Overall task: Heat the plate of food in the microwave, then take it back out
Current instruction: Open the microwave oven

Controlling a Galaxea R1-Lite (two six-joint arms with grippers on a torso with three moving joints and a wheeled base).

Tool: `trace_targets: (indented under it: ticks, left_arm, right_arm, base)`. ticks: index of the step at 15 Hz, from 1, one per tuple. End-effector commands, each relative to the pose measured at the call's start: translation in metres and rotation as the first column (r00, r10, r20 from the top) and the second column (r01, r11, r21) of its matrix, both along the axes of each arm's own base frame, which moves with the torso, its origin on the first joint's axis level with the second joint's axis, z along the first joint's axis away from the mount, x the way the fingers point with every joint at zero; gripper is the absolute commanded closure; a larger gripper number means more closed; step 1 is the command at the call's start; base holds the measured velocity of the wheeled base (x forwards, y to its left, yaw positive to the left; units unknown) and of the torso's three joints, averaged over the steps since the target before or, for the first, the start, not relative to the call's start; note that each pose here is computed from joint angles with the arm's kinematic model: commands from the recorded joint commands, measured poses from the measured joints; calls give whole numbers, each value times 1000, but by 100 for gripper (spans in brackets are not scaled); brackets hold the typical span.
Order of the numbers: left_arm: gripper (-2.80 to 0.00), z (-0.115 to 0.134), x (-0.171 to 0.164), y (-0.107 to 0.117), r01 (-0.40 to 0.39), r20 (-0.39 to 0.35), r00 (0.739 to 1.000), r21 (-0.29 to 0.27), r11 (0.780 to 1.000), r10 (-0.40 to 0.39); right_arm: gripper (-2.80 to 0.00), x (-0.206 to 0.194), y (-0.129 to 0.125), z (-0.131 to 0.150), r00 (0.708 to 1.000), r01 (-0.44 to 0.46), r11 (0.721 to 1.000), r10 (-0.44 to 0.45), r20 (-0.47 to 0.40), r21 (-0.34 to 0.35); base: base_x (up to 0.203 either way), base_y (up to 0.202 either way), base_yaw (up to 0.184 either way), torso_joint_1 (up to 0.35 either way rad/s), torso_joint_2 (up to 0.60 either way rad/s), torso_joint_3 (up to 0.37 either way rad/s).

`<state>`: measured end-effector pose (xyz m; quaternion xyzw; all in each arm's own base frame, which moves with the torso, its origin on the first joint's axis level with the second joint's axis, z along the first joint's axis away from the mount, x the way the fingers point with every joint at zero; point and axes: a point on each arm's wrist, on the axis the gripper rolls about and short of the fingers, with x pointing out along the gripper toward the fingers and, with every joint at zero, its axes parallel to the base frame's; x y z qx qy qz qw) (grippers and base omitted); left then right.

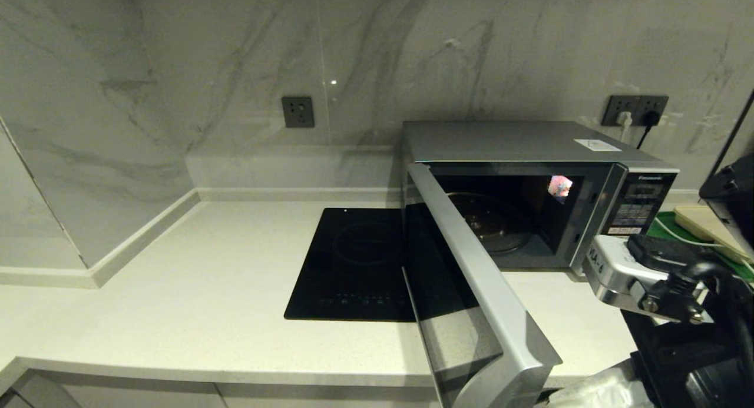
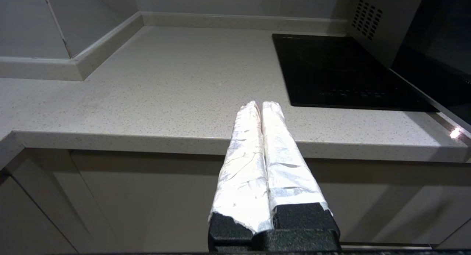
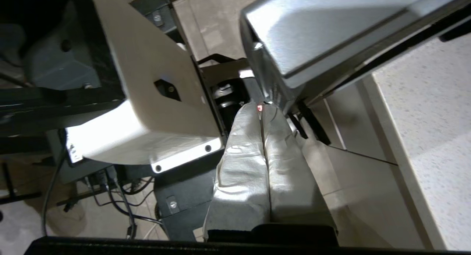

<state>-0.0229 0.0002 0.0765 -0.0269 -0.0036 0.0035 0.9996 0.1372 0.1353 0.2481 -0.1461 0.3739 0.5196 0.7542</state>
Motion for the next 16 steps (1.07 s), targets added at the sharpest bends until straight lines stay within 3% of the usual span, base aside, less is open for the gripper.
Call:
trace_targets:
  ticks: [1, 3, 5, 7, 9, 10, 12, 16]
  left_arm:
    - [0, 0, 0, 0, 0, 1, 1000, -1, 1000, 0]
    - [0, 0, 0, 0, 0, 1, 1000, 0, 1000, 0]
    - [0, 0, 0, 0, 0, 1, 1000, 0, 1000, 0]
    - [0, 0, 0, 0, 0, 1, 1000, -1, 1000, 0]
    - [0, 0, 0, 0, 0, 1, 1000, -1, 1000, 0]
    - [0, 0, 0, 0, 0, 1, 1000, 0, 1000, 0]
    - [0, 0, 0, 0, 0, 1, 1000, -1, 1000, 0]
    - [0, 0, 0, 0, 0, 1, 1000, -1, 1000, 0]
  right_arm:
    - [0, -5, -3, 4, 1000, -18, 999, 18, 0, 29]
    - [0, -5, -7, 5, 1000, 2, 1000, -2, 4, 29]
    - [0, 3, -20, 7, 990, 138, 990, -138, 17, 19]
    - [0, 15, -27, 10, 968, 246, 966, -249, 36, 75]
    - [0, 31, -18, 7, 952, 284, 947, -296, 72, 148]
    - [0, 39, -14, 3, 948, 300, 942, -313, 66, 148]
    - [0, 45, -5, -3, 953, 291, 948, -299, 50, 133]
    - [0, 36, 24, -8, 984, 171, 978, -176, 37, 117]
  base:
    - [0, 0, 0, 0, 0, 0]
    - [0, 0, 0, 0, 0, 0]
    - [0, 0, 0, 0, 0, 0]
    - [0, 0, 0, 0, 0, 0]
    - [0, 0, 0, 0, 0, 0]
    - [0, 0, 0, 0, 0, 0]
    - [0, 0, 0, 0, 0, 0]
    - [0, 0, 0, 0, 0, 0]
